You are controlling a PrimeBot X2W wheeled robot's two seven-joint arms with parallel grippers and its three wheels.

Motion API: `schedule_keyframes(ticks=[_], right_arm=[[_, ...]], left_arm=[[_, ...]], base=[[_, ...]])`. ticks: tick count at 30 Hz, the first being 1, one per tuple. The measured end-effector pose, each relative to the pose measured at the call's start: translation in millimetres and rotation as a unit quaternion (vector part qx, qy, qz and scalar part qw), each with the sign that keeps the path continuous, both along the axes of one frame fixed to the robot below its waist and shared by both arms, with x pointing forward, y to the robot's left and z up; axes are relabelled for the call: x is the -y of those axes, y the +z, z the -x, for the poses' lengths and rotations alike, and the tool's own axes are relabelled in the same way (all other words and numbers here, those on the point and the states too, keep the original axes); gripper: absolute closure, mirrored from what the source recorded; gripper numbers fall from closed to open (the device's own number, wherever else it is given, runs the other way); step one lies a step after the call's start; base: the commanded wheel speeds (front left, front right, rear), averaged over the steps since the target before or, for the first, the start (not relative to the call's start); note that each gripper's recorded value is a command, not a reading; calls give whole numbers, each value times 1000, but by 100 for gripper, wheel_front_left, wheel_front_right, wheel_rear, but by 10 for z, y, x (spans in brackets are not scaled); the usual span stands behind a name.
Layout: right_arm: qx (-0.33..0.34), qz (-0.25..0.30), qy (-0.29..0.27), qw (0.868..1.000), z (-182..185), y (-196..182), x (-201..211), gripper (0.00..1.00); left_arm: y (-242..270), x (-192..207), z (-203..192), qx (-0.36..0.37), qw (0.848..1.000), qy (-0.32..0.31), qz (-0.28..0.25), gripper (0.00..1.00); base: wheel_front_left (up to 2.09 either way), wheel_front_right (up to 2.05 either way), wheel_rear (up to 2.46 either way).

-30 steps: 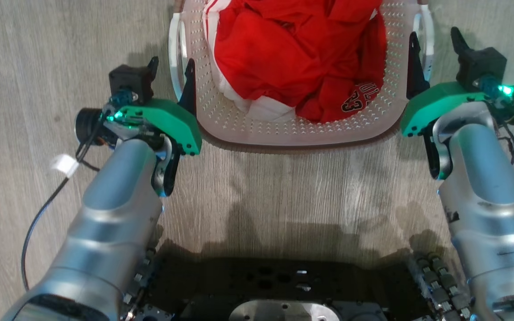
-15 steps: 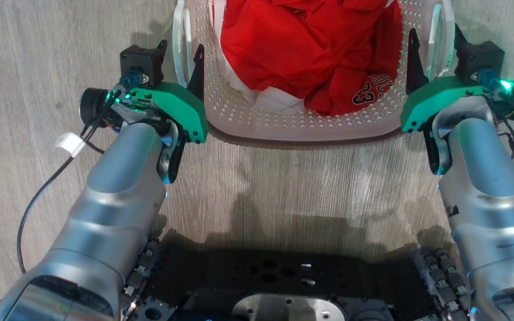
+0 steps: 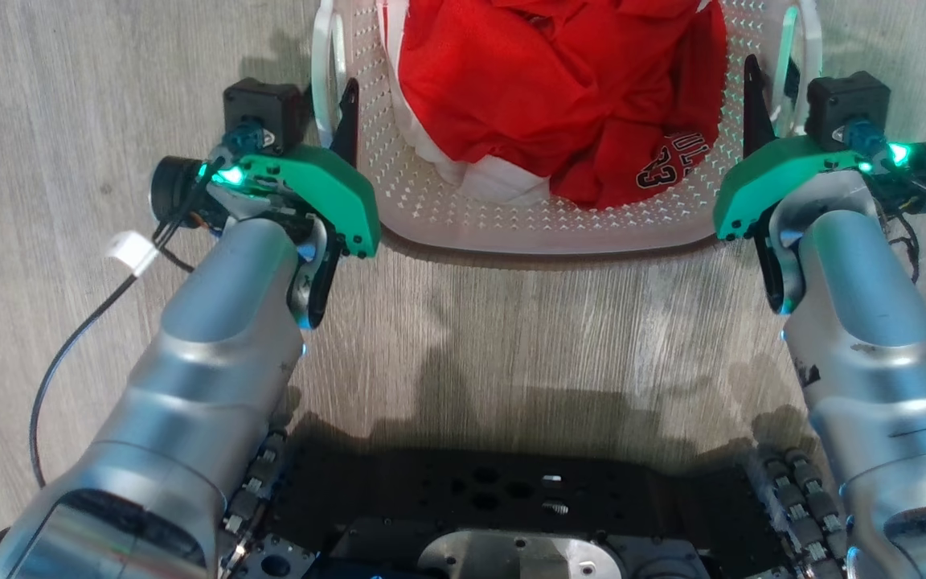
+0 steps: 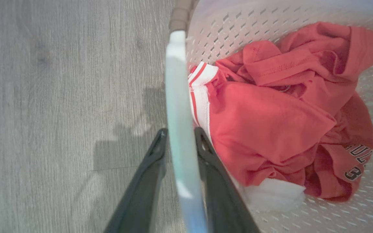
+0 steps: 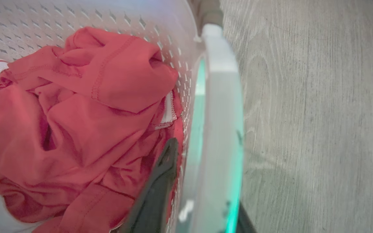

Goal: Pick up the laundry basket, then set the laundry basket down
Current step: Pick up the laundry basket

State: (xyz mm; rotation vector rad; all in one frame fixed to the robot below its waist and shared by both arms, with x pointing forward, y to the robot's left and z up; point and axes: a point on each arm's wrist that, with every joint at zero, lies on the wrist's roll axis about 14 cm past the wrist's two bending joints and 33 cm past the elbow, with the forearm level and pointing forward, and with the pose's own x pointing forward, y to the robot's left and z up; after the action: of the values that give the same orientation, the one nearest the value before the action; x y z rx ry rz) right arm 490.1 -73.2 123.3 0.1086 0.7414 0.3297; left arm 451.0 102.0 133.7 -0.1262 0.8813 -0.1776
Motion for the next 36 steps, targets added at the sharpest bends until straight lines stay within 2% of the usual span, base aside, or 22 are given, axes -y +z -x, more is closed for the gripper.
schedule_keyframes(ticks=[1, 2, 3, 18, 36], right_arm=[[-1, 0, 1, 1000, 9, -3, -2, 74], [-3, 0, 0, 1000, 16, -4, -3, 87], [-3, -2, -1, 1000, 15, 0, -2, 100], [-15, -10, -1, 1000, 65, 172, -44, 100], [-27, -23, -7, 999, 338, 732, -31, 100]], left_arm=[[2, 12, 5, 0, 1000, -2, 1, 75], [6, 20, 7, 0, 1000, -3, 2, 100], [13, 36, 8, 0, 1000, -4, 4, 100], [224, 32, 38, 5, 1000, 7, 4, 100], [671, 35, 383, 3, 1000, 16, 2, 100]], base=[[0, 0, 0], [0, 0, 0], [0, 0, 0], [0, 0, 0], [0, 0, 0]])
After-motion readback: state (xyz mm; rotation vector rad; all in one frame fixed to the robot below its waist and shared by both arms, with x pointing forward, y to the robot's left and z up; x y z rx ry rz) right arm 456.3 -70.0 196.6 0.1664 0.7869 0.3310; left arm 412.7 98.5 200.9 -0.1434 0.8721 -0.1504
